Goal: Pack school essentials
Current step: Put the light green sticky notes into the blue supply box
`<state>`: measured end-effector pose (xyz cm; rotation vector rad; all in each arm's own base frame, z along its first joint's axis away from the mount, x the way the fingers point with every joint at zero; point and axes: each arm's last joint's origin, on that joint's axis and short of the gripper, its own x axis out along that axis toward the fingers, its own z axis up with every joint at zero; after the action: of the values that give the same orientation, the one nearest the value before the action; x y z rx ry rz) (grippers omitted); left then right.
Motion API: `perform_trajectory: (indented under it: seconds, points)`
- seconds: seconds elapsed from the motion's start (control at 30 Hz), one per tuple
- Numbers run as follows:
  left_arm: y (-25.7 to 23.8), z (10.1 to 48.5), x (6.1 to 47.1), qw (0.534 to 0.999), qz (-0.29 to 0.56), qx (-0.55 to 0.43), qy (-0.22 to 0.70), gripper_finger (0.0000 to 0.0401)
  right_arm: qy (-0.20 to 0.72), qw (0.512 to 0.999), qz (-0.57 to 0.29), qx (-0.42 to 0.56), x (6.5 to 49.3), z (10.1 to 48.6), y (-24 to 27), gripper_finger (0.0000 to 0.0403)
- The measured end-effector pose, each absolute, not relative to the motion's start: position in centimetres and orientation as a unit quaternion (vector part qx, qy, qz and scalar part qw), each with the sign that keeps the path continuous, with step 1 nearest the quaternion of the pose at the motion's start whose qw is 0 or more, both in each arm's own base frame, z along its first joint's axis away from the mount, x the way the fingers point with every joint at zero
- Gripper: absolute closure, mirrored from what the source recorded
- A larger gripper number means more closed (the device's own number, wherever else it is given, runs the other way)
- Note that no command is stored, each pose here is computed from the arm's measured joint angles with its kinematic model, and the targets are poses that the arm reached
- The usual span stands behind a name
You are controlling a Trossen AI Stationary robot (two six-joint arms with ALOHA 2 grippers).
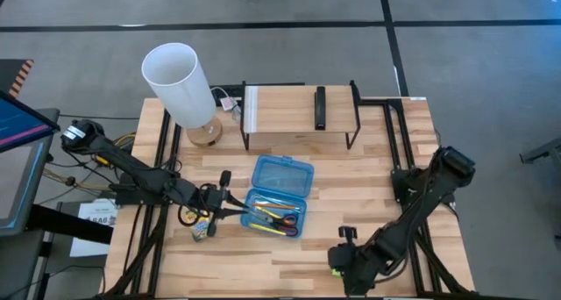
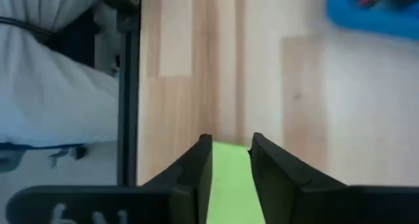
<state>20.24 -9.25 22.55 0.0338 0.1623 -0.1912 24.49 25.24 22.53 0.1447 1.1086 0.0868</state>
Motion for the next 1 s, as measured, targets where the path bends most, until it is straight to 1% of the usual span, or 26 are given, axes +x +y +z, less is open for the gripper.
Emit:
perform_trajectory:
  seconds: [0.1,0.23,0.33,0.43,0.6,0.67,0.83,1.0]
  points:
    - [-9.3,22.5,20.2,0.992,-0.095,0.017,0.085,0.0360,0.561,0.822,0.045,0.086,24.9,21.1,26.0,0.0252]
    - [-9.2,22.3,20.2,0.991,-0.095,0.015,0.091,0.0360,0.602,0.792,0.043,0.093,24.9,19.1,26.7,0.0202]
    - [-9.2,22.3,20.2,0.991,-0.094,0.015,0.093,0.0360,0.615,0.781,0.036,0.102,24.8,18.5,27.0,0.0165]
    - [-9.2,22.3,20.2,0.991,-0.094,0.014,0.095,0.0360,0.614,0.781,0.036,0.109,24.5,18.4,27.3,0.0141]
    - [-9.2,22.2,20.2,0.991,-0.094,0.012,0.098,0.0360,0.604,0.789,0.039,0.100,24.0,18.4,28.0,0.0132]
    - [-9.2,22.2,20.2,0.991,-0.094,0.012,0.099,0.0360,0.610,0.787,0.034,0.091,24.0,17.4,28.4,0.0132]
    - [-9.2,22.1,20.2,0.990,-0.093,0.010,0.107,0.0360,0.644,0.763,0.008,0.053,24.1,14.8,29.3,0.0132]
    - [-9.2,22.1,20.2,0.990,-0.093,0.008,0.106,0.0360,0.678,0.734,-0.036,0.008,24.8,14.1,29.4,0.0132]
